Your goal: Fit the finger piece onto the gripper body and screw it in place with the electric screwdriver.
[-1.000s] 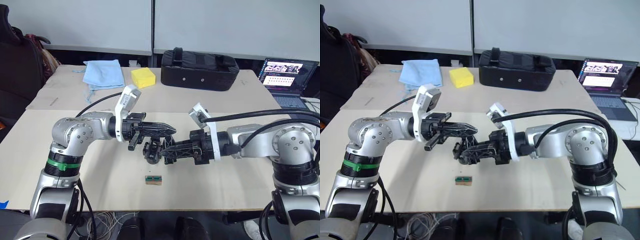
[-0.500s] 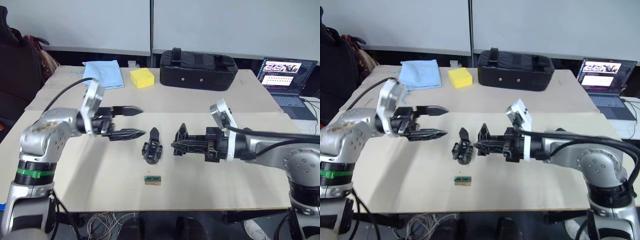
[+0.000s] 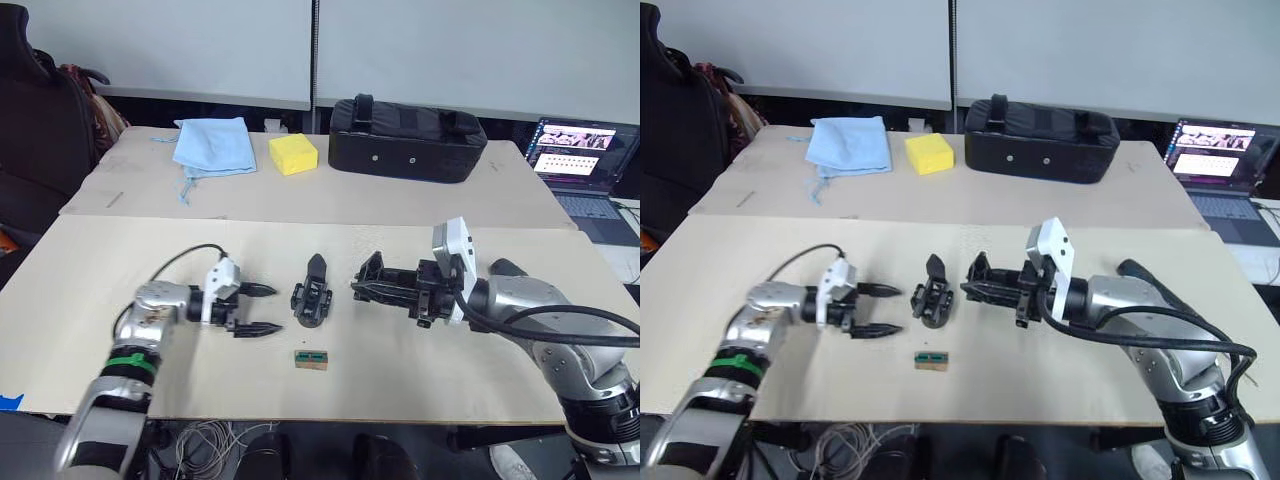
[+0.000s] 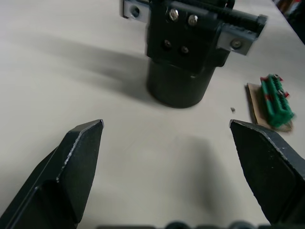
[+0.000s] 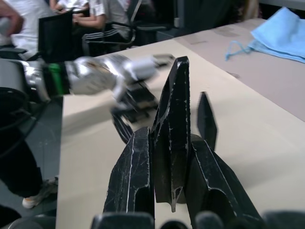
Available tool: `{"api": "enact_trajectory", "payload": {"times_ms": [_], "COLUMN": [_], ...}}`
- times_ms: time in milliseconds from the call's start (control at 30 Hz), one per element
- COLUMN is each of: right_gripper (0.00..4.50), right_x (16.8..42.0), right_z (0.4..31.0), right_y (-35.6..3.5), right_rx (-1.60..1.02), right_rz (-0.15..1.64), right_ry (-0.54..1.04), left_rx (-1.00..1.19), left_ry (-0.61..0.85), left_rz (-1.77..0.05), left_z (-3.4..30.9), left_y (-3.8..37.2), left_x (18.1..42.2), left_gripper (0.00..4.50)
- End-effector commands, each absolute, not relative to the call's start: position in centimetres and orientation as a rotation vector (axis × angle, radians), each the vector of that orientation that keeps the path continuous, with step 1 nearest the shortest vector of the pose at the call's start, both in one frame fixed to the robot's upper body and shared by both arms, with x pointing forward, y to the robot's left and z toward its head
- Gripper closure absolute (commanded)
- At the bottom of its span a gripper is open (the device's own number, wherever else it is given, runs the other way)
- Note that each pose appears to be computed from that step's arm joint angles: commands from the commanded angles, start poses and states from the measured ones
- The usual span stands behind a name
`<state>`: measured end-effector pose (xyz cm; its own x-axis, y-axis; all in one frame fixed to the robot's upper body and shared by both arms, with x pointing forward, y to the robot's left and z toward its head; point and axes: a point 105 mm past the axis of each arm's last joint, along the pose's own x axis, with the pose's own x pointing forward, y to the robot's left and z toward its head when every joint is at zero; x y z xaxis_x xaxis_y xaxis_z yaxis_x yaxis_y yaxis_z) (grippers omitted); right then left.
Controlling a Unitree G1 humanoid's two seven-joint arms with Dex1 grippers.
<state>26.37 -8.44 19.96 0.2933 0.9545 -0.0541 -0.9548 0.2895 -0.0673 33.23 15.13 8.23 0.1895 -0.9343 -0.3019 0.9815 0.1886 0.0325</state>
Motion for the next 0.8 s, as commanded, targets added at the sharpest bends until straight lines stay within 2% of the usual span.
{"api": "enact_trajectory", "payload": {"times_ms": [33, 300, 600, 700, 800], "right_gripper": [4.06, 4.06, 4.06, 4.06, 4.06], "right_x": [25.8, 25.4, 25.2, 25.1, 25.3], "right_z": [20.8, 20.7, 20.4, 20.2, 20.4], "right_y": [-8.2, -8.6, -9.0, -9.0, -8.8], "right_rx": [-0.100, -0.101, -0.109, -0.110, -0.112], "right_rz": [1.306, 1.286, 1.258, 1.254, 1.253], "right_ry": [-0.055, -0.053, -0.042, -0.041, -0.072], "left_rx": [0.294, 0.303, 0.329, 0.333, 0.360], "left_ry": [0.205, 0.171, 0.163, 0.189, 0.169], "left_rz": [-1.406, -1.504, -1.519, -1.530, -1.523], "left_z": [8.5, 8.3, 8.5, 8.0, 8.0], "left_y": [13.8, 10.9, 10.5, 10.7, 10.7], "left_x": [34.0, 34.0, 34.2, 34.0, 34.1], "left_gripper": [0.00, 0.00, 0.00, 0.78, 2.12]}}
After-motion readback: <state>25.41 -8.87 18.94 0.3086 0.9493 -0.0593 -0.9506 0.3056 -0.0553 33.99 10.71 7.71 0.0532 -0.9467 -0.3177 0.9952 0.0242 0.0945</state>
